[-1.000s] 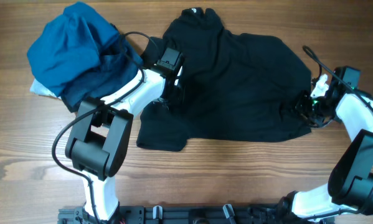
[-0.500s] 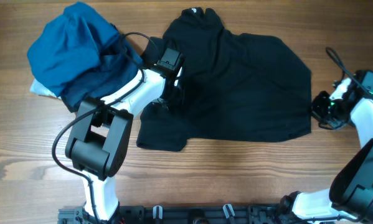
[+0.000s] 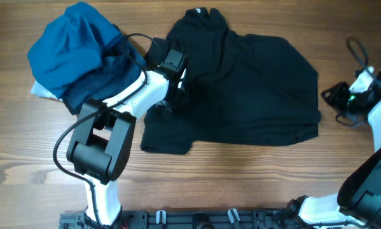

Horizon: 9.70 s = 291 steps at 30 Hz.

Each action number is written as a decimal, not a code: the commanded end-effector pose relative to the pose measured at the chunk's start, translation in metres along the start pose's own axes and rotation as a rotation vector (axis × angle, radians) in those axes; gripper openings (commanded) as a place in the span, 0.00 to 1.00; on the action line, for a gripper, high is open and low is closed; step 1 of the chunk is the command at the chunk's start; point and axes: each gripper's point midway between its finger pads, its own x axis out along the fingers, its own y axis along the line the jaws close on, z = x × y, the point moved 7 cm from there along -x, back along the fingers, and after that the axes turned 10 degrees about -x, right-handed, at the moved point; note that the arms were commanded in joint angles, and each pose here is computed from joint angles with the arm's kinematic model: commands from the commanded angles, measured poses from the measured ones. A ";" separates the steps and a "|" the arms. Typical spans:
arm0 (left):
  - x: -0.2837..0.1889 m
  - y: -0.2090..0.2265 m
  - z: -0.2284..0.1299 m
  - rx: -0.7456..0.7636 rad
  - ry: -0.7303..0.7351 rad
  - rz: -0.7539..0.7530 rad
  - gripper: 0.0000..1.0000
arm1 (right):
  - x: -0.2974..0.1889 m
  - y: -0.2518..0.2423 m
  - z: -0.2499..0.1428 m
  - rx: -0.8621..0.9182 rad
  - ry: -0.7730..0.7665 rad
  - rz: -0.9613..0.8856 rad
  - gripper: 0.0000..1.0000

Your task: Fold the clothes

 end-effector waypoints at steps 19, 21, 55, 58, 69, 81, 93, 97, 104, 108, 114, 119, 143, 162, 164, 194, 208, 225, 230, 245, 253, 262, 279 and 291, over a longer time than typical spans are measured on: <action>-0.236 -0.029 -0.056 0.127 -0.281 -0.508 0.73 | 0.126 0.015 0.044 -0.107 -0.186 0.048 0.67; -0.234 -0.027 -0.059 0.121 -0.255 -0.496 0.71 | 0.138 0.011 0.038 -0.085 -0.167 0.036 0.64; -0.227 -0.024 -0.056 0.107 -0.255 -0.449 0.75 | 0.125 0.061 0.025 -0.159 -0.081 0.105 0.54; -0.227 -0.024 -0.055 0.107 -0.256 -0.450 0.75 | 0.144 0.048 0.022 -0.103 -0.089 0.043 0.59; -0.226 -0.022 -0.054 0.101 -0.268 -0.426 0.76 | 0.134 0.048 0.067 -0.107 -0.276 0.107 0.04; -0.226 -0.020 -0.052 0.097 -0.279 -0.412 0.76 | 0.134 0.026 0.038 -0.105 0.019 0.039 0.59; -0.226 -0.021 -0.052 0.099 -0.282 -0.413 0.77 | 0.152 0.039 0.039 -0.074 0.000 -0.059 0.04; -0.227 -0.022 -0.049 0.101 -0.299 -0.421 0.77 | 0.118 0.031 0.085 -0.083 -0.212 -0.048 0.04; -0.228 -0.023 -0.047 0.104 -0.313 -0.428 0.75 | 0.100 0.022 0.120 -0.069 -0.411 -0.066 0.13; -0.228 -0.023 -0.047 0.104 -0.313 -0.428 0.75 | 0.099 0.020 0.120 -0.061 -0.411 -0.061 0.67; -0.228 -0.023 -0.047 0.104 -0.313 -0.428 0.81 | 0.070 -0.016 0.095 0.114 -0.236 0.022 0.70; -0.228 -0.023 -0.047 0.104 -0.312 -0.428 0.80 | 0.040 -0.040 0.058 0.272 -0.043 -0.006 0.69; -0.026 -0.020 -0.116 0.247 0.080 -0.104 0.73 | -0.122 0.045 -0.012 0.169 0.068 0.044 0.75; 0.001 0.004 -0.141 0.097 0.238 0.118 0.04 | -0.093 0.011 -0.013 0.191 0.167 -0.188 0.80; -0.005 0.014 -0.135 0.041 0.237 0.123 0.04 | -0.077 0.001 -0.019 0.212 0.244 -0.221 0.80; -0.015 0.022 -0.110 -0.115 0.204 -0.035 0.04 | 0.018 -0.031 -0.108 0.389 0.542 -0.185 0.28; -0.015 0.021 -0.110 -0.115 0.208 -0.041 0.05 | 0.031 -0.012 -0.092 0.311 0.428 0.082 0.34; -0.014 0.019 -0.107 -0.113 0.191 -0.052 0.06 | -0.011 -0.002 -0.068 0.245 0.375 0.017 0.51; -0.014 0.019 -0.107 -0.112 0.189 -0.053 0.06 | 0.005 -0.011 -0.100 0.311 0.424 -0.031 0.36; -0.014 0.019 -0.107 -0.112 0.190 -0.052 0.06 | 0.016 -0.011 -0.109 0.349 0.371 0.036 0.04; -0.014 0.019 -0.107 -0.112 0.189 -0.053 0.08 | -0.062 0.002 -0.093 0.264 0.317 -0.099 0.04; -0.014 0.019 -0.107 -0.112 0.189 -0.053 0.08 | -0.042 0.010 -0.067 0.255 0.152 -0.077 0.06; -0.014 0.019 -0.107 -0.112 0.189 -0.053 0.08 | 0.004 -0.007 -0.127 0.331 0.329 -0.190 0.34; -0.014 0.019 -0.108 -0.113 0.192 -0.051 0.09 | 0.019 0.000 -0.125 0.301 0.253 -0.049 0.41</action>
